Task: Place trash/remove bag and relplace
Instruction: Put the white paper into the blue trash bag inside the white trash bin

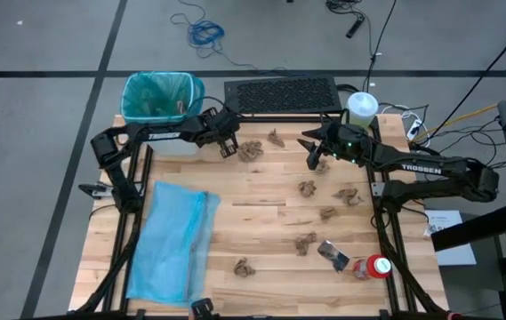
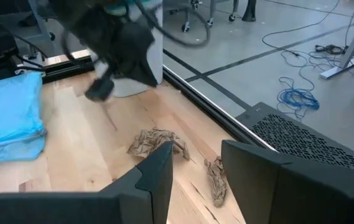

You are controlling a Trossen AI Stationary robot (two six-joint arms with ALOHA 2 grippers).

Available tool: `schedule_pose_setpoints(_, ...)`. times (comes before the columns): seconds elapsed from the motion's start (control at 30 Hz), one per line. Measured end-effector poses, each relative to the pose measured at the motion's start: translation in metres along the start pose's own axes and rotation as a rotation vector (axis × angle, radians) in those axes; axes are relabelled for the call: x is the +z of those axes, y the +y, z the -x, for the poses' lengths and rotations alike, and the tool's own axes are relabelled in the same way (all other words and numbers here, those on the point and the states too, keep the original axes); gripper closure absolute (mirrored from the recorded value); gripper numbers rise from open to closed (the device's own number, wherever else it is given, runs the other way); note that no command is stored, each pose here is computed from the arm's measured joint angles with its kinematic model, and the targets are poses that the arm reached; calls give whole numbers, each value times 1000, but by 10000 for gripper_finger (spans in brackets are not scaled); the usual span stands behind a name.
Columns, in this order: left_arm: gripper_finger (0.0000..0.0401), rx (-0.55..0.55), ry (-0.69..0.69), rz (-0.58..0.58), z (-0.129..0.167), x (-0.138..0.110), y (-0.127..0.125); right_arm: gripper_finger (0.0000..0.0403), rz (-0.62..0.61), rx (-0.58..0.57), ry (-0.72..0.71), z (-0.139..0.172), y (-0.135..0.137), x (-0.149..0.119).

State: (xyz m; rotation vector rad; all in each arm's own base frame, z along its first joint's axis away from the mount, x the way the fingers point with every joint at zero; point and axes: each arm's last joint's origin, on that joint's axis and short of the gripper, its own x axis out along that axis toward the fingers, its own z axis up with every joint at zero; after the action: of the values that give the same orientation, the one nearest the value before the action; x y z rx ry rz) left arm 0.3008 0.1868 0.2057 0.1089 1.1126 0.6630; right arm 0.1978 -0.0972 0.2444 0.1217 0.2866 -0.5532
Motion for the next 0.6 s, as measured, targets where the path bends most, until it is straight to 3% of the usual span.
schedule_pose_setpoints(0.4, 401, 30, -359, 72, 121, 41, 17, 273, 4, 6, -9, 0, 0, 1)
schedule_pose_setpoints(0.6, 401, 275, -468, 107, 192, 48, 40, 273, 7, 29, -30, 0, 5, 3)
